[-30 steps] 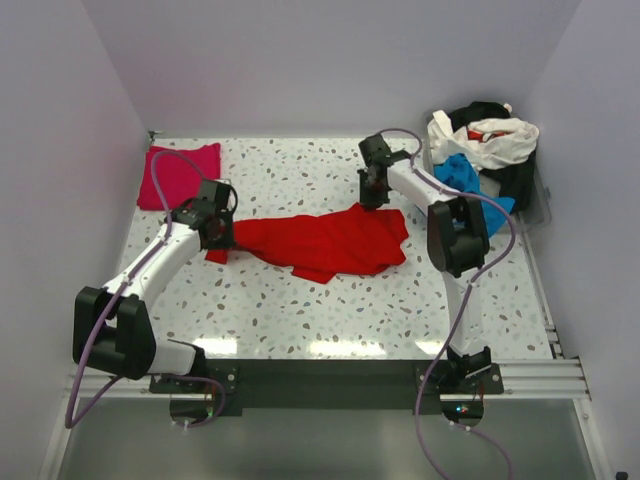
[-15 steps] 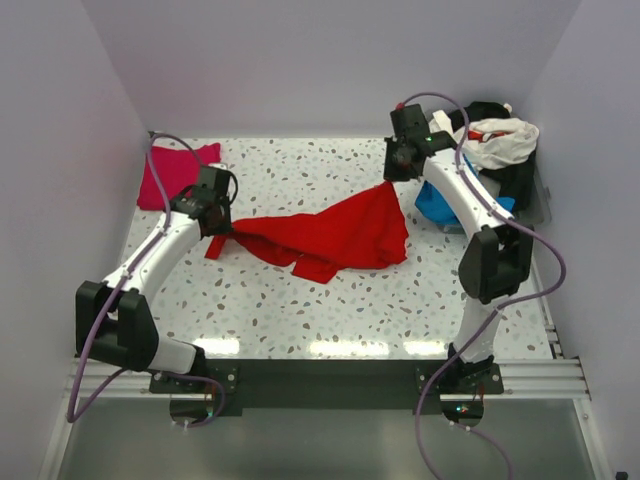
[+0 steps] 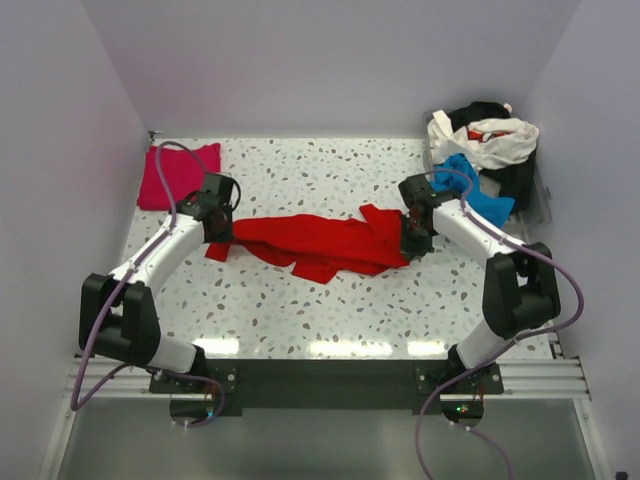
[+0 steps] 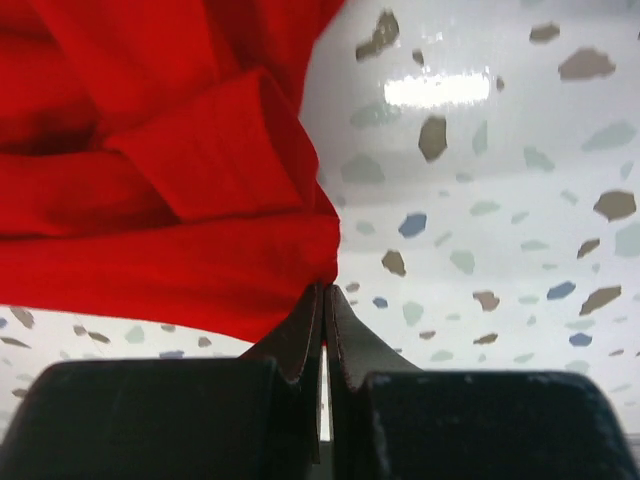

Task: Fold and stack the t-shirts
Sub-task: Flatten the tshirt out

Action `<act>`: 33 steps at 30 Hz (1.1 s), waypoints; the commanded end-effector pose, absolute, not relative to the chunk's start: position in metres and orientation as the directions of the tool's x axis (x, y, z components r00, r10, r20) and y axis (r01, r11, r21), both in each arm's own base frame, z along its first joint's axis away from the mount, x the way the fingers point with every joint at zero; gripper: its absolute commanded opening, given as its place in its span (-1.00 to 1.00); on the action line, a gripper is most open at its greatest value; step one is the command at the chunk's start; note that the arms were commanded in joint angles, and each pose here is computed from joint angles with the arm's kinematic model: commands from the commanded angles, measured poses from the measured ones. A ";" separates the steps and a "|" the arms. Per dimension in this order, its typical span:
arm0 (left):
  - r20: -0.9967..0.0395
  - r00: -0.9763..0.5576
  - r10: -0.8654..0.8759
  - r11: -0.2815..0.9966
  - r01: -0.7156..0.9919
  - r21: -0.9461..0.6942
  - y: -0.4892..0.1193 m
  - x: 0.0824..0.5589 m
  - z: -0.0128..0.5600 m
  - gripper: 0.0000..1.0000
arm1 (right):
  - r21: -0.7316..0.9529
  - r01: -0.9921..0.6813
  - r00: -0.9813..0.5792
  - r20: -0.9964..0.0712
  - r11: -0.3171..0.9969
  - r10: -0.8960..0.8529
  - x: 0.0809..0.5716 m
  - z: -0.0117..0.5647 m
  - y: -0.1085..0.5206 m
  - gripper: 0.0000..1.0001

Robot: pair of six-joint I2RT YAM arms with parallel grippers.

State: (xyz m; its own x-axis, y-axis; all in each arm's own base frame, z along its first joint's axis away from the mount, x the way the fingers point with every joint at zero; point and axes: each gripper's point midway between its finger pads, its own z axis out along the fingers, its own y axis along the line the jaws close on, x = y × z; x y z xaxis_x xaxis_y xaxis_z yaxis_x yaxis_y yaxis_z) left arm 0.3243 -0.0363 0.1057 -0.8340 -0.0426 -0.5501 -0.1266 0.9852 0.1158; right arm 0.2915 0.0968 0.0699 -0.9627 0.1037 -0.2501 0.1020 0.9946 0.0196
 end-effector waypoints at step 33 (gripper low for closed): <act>-0.561 -0.827 -0.040 0.987 -0.120 0.106 -0.033 0.315 0.105 -1.00 | 0.227 0.208 -0.897 -0.342 0.951 0.278 0.311 0.074 0.102 -0.14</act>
State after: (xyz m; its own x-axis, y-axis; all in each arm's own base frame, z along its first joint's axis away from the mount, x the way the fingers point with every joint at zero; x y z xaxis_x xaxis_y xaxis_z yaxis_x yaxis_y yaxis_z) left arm 0.3104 -0.0349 0.0906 -0.8561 -0.0352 -0.5156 -0.1134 0.9862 0.1210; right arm 0.3043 0.1043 0.0598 -0.9234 0.2457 -0.2949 0.1938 0.9616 0.1945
